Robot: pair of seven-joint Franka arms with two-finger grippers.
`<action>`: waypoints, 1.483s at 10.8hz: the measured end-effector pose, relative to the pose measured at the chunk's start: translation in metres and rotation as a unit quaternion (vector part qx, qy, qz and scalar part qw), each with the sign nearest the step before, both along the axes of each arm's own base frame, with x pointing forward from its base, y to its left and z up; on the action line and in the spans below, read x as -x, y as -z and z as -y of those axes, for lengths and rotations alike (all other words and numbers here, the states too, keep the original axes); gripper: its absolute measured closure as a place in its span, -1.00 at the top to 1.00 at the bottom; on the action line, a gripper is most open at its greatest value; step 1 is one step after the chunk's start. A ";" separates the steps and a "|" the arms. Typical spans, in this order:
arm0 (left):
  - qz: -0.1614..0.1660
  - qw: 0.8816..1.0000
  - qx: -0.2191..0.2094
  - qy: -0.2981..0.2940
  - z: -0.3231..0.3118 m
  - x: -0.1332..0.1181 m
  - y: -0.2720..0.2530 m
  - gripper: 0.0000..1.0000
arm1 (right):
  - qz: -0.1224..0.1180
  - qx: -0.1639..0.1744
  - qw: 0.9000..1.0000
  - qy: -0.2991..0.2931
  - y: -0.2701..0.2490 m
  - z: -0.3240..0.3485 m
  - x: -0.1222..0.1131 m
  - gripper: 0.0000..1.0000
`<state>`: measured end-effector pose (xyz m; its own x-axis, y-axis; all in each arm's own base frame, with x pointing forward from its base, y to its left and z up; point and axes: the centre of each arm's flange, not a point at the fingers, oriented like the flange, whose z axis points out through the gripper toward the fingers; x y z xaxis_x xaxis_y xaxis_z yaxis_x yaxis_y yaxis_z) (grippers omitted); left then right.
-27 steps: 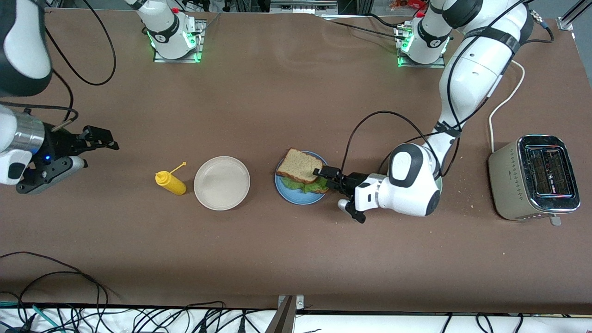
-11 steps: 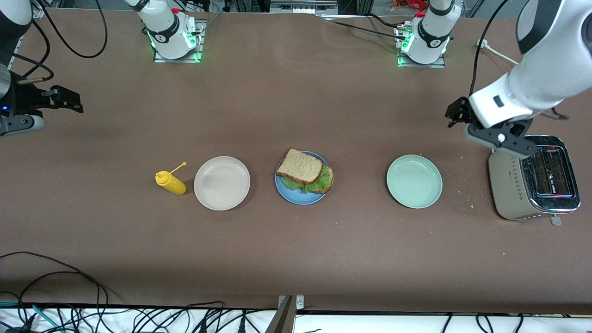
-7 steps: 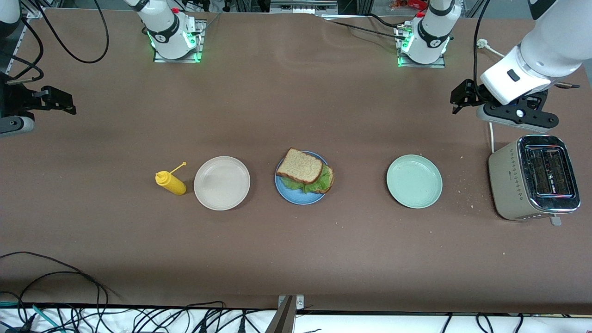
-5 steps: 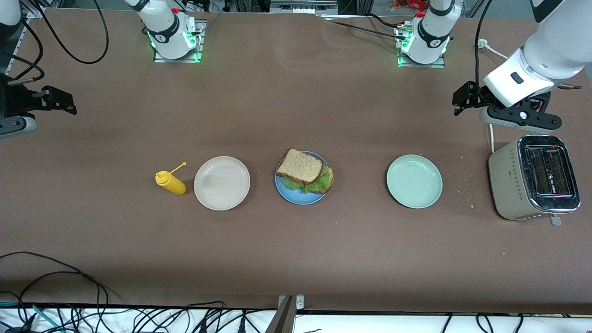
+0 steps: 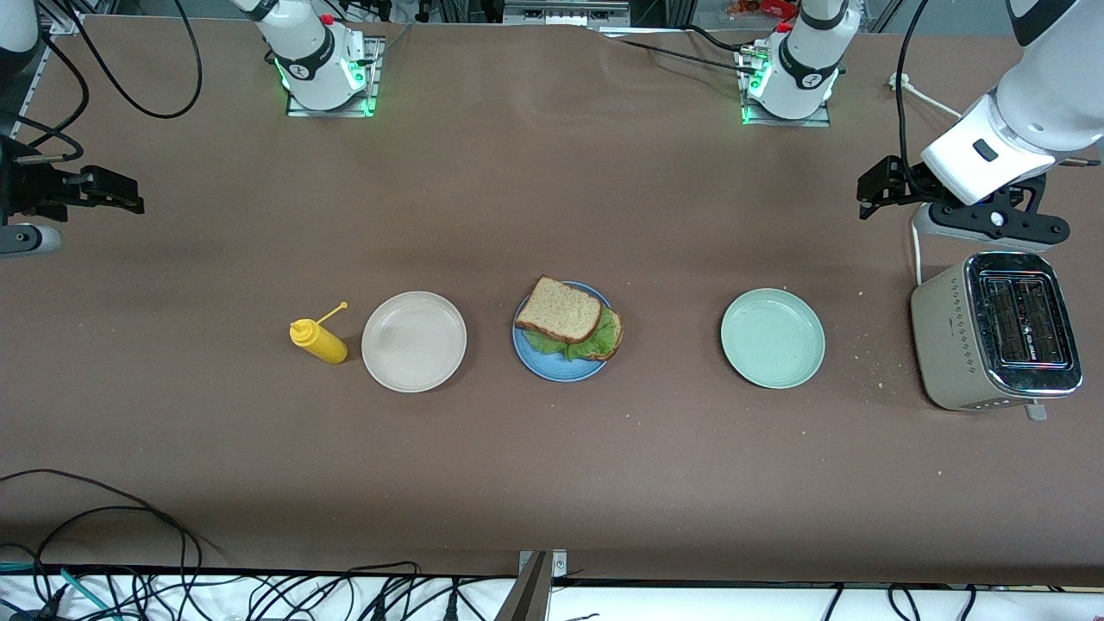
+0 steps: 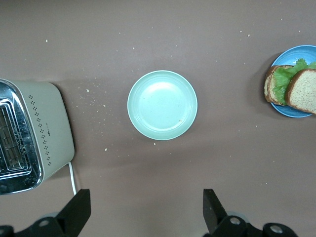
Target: Make sandwich in blue plate with both arms
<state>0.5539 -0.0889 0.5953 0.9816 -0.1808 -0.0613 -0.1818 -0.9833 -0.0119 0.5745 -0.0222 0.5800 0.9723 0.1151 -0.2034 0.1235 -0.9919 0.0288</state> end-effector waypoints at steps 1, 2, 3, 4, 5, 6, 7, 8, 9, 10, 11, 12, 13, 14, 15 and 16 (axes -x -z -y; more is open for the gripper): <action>0.000 1.000 0.000 0.000 0.000 0.000 0.000 1.00 | 0.006 0.004 1.000 0.008 0.001 -0.008 0.004 1.00; 0.000 1.000 0.000 0.000 0.000 0.000 0.000 1.00 | 0.012 0.006 1.000 0.005 0.003 -0.013 0.010 1.00; 0.000 1.000 0.000 -0.001 0.000 0.000 0.000 1.00 | 0.014 0.006 1.000 0.003 0.004 -0.015 0.016 1.00; 0.000 1.000 0.000 -0.001 0.000 0.000 0.000 1.00 | 0.016 0.007 1.000 0.003 0.005 -0.014 0.020 1.00; 0.000 1.000 0.000 -0.001 -0.001 0.000 0.000 1.00 | 0.016 0.007 1.000 0.000 0.006 -0.014 0.021 1.00; 0.000 1.000 0.000 -0.001 0.000 0.000 0.000 1.00 | 0.017 0.005 1.000 -0.009 0.007 -0.014 0.020 1.00; 0.000 1.000 0.000 -0.002 -0.001 0.000 0.000 1.00 | 0.020 0.004 1.000 -0.015 0.008 -0.014 0.019 1.00; 0.000 1.000 0.000 -0.002 -0.001 0.000 0.000 1.00 | 0.022 0.004 1.000 -0.020 0.008 -0.014 0.018 1.00; 0.000 1.000 0.000 -0.002 0.000 0.000 0.000 1.00 | 0.025 0.003 0.999 -0.022 0.008 -0.015 0.018 1.00; 0.000 1.000 0.000 -0.002 -0.001 0.000 0.000 1.00 | 0.027 0.003 0.999 -0.023 0.007 -0.015 0.017 1.00; 0.000 1.000 0.000 -0.002 -0.001 0.000 0.000 1.00 | 0.031 0.002 0.999 -0.028 0.007 -0.015 0.016 1.00; 0.000 1.000 0.000 -0.002 -0.001 0.000 0.000 1.00 | 0.036 0.002 0.999 -0.032 0.006 -0.014 0.015 1.00; 0.000 1.000 0.000 -0.002 -0.001 0.000 0.000 1.00 | 0.038 0.002 0.999 -0.031 0.006 -0.012 0.015 1.00; 0.000 1.000 0.000 -0.002 -0.001 0.000 0.000 1.00 | 0.038 0.002 0.999 -0.028 0.006 -0.007 0.015 1.00; 0.000 1.000 0.000 -0.003 -0.001 0.000 0.000 1.00 | 0.038 0.001 0.999 -0.027 0.006 -0.002 0.015 1.00; 0.000 1.000 0.000 -0.003 -0.001 0.000 0.000 1.00 | 0.038 0.001 0.999 -0.026 0.006 0.000 0.015 1.00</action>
<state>0.5541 -0.0876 0.5953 0.9827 -0.1749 -0.0612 -0.1760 -0.9843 -0.0118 0.5597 -0.0223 0.5743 0.9776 0.1662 -0.1291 0.1729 -0.9840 0.0423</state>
